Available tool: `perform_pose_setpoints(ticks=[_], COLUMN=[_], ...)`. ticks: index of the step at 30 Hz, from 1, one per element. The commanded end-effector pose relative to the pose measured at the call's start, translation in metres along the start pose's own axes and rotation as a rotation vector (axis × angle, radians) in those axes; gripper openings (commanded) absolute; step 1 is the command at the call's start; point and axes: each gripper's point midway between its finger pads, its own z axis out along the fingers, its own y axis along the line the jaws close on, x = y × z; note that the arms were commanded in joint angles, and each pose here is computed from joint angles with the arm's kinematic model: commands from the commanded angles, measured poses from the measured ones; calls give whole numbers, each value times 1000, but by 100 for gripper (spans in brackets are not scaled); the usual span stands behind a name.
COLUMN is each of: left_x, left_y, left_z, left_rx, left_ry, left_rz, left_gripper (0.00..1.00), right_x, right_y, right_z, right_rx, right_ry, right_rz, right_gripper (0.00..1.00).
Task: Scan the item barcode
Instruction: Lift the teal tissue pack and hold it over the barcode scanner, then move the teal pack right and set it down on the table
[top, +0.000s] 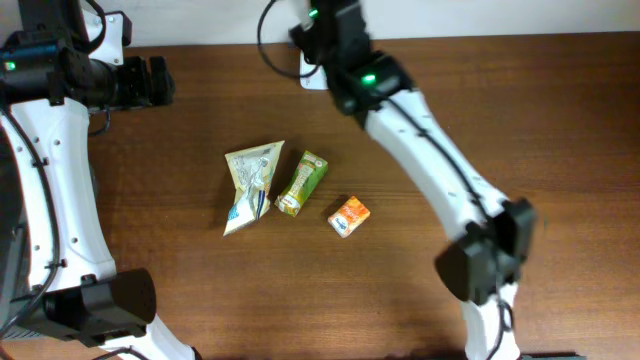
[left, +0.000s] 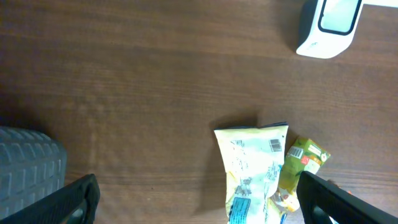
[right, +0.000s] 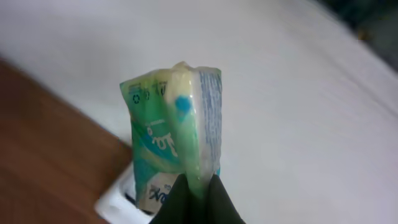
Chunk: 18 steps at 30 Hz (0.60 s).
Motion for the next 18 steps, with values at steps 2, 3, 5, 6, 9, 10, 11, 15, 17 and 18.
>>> perform_pose_setpoints(ticks=[2,3,5,6,9,10,11,15,17,18], left_x=[0,0,0,0,0,0,0,0,0,0], left_y=[1,1,1,1,1,1,1,1,1,1], left_z=[2,2,2,2,2,2,2,2,2,2], left_rx=[-2,-1,-2,-2,-2,-1,-1,-2,-2,-2], left_ry=[3,3,3,3,3,3,3,3,3,3], left_rz=[3,3,3,3,3,3,3,3,3,3], left_gripper=[99,99,99,99,99,99,99,99,99,99], right_x=[47,53,64,70,90,99,105,127,131,132], right_y=[26,30,35,37,42,44,47,47,44,41], right_z=[47,56,74,81,97,102,106,117,119,119], right_rx=[48,63,107,113,119,116,111,111,114,118], right_ry=[106,108,105,102,117,130,139,171,178,180], right_rz=[-441,-439,-424,-419,-416,-419,-423,-426,-424,-422], right_gripper=[4,4,4,4,4,4,4,4,4,4])
